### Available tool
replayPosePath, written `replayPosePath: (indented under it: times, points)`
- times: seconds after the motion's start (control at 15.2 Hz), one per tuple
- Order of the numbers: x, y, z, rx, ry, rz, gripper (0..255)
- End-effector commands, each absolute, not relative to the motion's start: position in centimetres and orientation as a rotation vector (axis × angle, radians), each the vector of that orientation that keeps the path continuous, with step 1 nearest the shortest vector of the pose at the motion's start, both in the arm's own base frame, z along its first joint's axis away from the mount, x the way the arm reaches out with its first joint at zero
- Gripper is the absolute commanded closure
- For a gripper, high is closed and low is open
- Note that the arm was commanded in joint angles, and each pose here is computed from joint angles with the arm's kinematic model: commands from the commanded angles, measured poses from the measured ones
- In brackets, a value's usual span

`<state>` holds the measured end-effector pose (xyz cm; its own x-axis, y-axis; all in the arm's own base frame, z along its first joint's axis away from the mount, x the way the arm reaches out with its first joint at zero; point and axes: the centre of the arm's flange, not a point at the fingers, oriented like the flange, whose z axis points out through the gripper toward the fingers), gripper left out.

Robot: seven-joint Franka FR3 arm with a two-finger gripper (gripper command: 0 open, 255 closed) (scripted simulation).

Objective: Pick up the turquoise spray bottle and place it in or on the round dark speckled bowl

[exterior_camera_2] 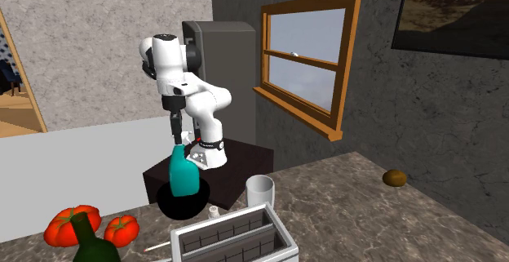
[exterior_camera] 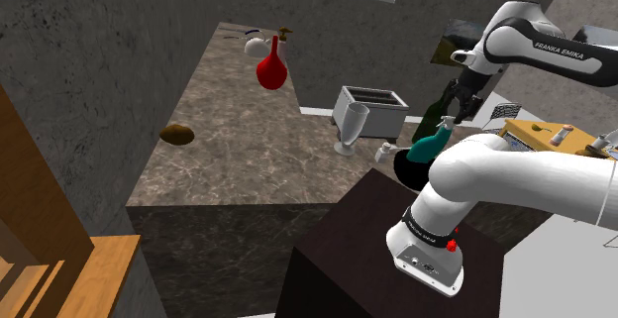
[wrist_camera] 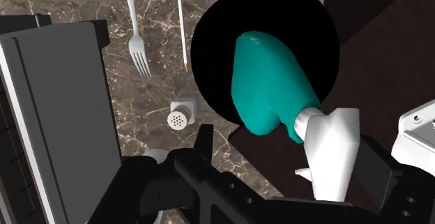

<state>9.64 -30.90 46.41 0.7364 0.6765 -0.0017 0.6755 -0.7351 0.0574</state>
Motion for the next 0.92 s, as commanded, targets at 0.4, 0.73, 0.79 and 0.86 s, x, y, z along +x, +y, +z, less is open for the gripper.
replayPosePath:
  times: [0.4,0.73,0.79,0.86]
  points:
    - [9.5,-30.7,51.4,2.877,1.121,0.03,0]
    - [9.5,-30.7,51.4,2.877,1.121,0.03,0]
    - [9.5,-30.7,51.4,2.877,1.121,0.03,0]
    - [9.5,-30.7,51.4,2.877,1.121,0.03,0]
